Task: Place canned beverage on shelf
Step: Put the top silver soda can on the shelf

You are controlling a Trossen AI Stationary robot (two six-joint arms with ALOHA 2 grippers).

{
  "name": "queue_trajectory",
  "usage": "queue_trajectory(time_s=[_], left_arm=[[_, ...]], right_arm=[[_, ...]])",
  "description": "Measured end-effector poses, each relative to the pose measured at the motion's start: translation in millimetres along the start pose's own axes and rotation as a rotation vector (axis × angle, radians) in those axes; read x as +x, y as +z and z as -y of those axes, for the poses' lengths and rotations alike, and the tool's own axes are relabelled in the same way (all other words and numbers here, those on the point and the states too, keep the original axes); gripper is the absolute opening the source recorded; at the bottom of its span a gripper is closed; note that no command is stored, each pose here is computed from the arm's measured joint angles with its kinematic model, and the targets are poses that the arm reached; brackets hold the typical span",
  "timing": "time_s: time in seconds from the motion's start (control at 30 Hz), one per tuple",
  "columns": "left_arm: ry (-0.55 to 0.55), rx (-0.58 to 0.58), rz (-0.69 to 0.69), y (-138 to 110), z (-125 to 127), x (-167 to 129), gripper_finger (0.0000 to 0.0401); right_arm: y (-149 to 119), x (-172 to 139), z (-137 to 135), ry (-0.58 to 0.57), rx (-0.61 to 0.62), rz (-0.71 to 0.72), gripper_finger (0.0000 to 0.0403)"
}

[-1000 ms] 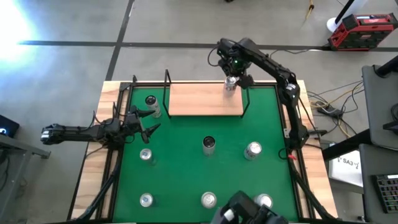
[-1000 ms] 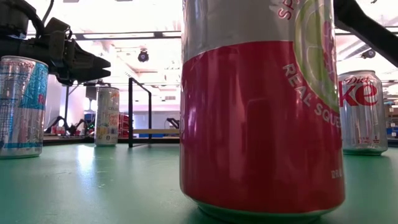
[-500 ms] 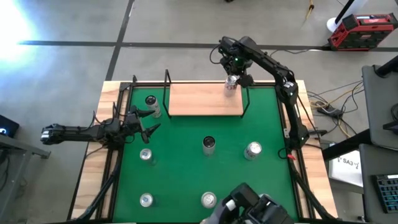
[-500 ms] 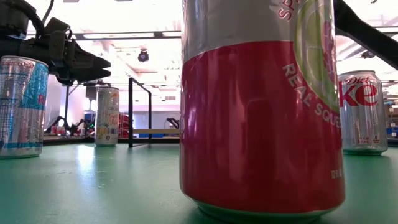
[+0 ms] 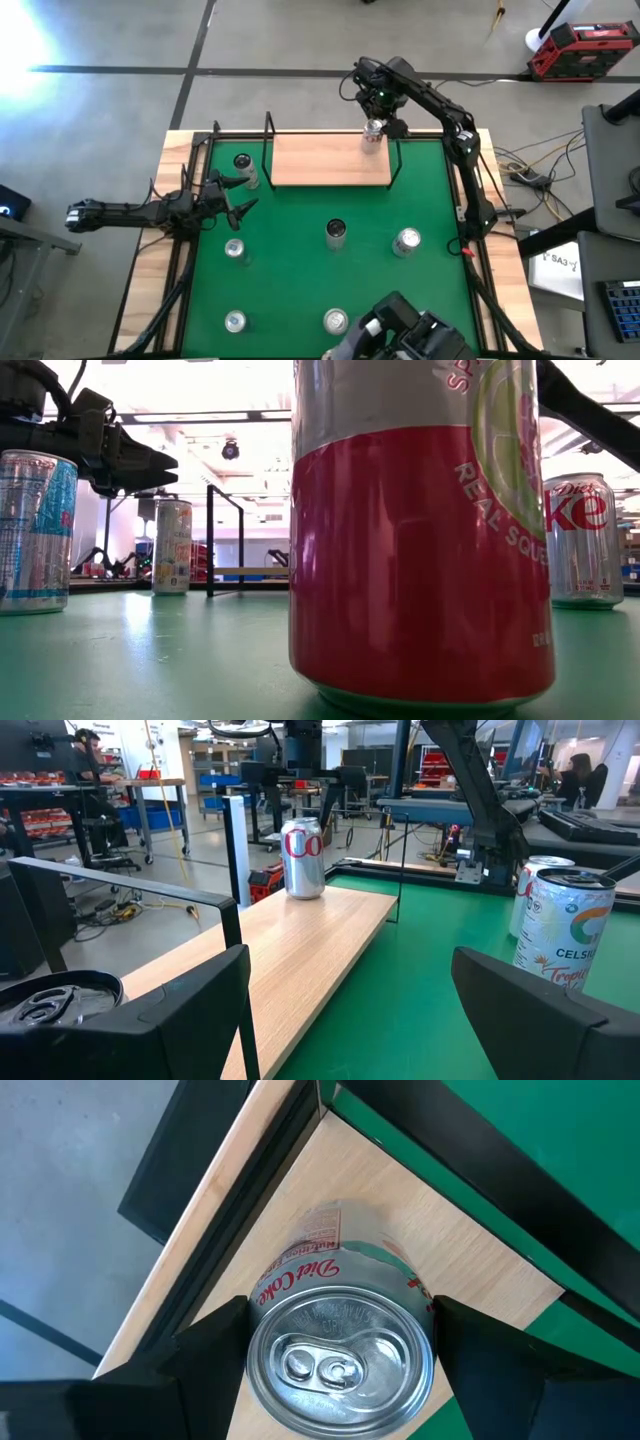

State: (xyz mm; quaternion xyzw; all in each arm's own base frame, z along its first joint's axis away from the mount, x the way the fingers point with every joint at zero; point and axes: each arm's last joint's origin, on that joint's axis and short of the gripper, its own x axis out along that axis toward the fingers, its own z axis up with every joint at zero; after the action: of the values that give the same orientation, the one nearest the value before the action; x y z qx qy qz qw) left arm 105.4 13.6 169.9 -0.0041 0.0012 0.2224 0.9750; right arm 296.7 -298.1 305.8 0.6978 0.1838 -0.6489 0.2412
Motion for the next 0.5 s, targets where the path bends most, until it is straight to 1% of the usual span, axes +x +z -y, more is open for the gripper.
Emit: queue_trajectory(time_s=[0.23,0.5], left_arm=[[0.0,0.0,0.0,-0.1,0.0,0.0,0.0332],[0.0,0.0,0.0,0.0,0.0,0.0,0.0332]], right_arm=[[-0.4,-0.1,0.4,-0.002,0.0,0.0,0.0288],[-5.7,-1.5,2.7,-0.011,-0.031,-0.024,0.0343]])
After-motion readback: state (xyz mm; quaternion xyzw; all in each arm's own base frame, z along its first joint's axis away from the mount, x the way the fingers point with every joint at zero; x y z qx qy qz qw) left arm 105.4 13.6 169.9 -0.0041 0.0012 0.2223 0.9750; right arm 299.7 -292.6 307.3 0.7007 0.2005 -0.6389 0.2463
